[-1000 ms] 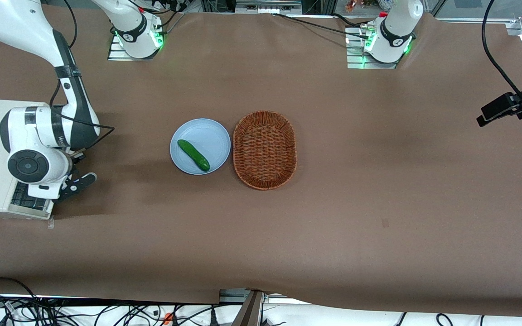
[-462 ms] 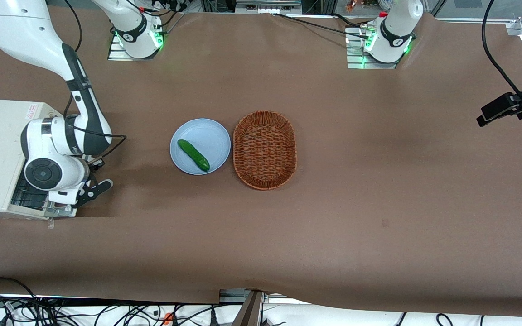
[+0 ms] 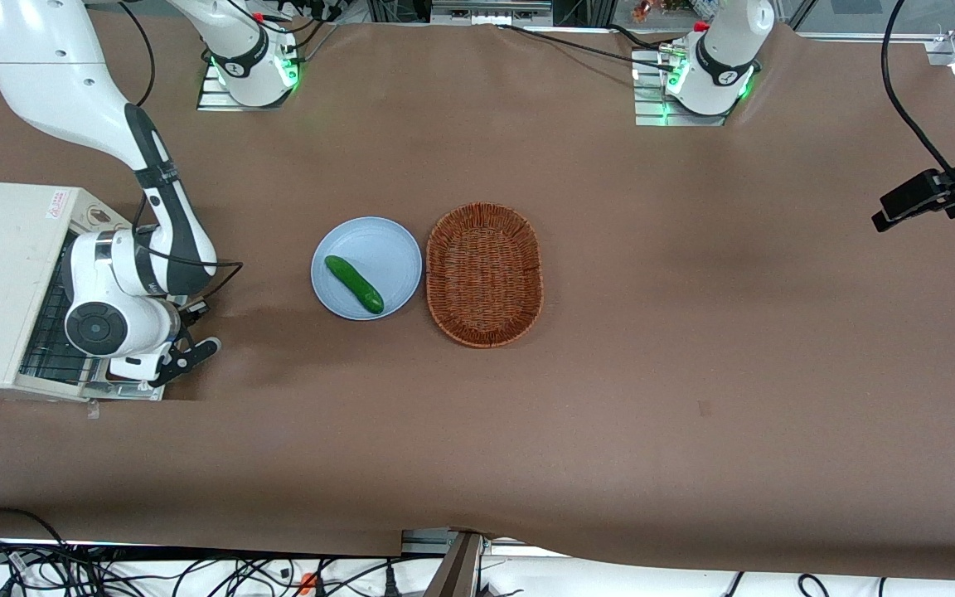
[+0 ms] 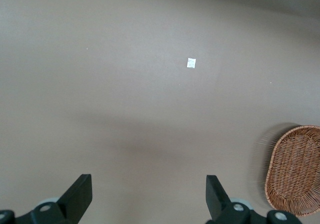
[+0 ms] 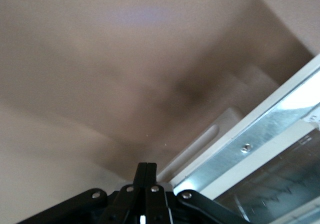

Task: Open oven door with right arm only
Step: 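Pull the handle outward and down with the right gripper, swinging the door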

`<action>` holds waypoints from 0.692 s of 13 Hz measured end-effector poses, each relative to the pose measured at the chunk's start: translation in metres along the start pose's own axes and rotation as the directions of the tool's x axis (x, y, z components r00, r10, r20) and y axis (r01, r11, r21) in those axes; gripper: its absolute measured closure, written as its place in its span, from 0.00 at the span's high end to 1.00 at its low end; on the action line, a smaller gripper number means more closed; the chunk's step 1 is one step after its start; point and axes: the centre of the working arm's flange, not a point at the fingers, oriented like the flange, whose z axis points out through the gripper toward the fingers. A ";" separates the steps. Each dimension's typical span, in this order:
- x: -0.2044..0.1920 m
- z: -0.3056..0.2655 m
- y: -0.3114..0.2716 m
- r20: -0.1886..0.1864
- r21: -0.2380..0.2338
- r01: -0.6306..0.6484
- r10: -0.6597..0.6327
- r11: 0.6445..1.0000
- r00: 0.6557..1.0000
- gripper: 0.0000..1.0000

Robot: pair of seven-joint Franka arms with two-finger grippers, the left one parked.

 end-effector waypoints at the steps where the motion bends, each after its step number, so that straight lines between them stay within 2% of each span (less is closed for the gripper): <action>1: 0.001 0.004 0.000 -0.003 0.005 -0.009 0.009 1.000 1.000 0.01; 6: -0.007 0.011 0.017 -0.051 0.119 -0.114 0.121 0.986 0.991 0.01; 9: -0.011 0.013 0.022 -0.052 0.171 -0.193 0.204 0.966 0.978 0.01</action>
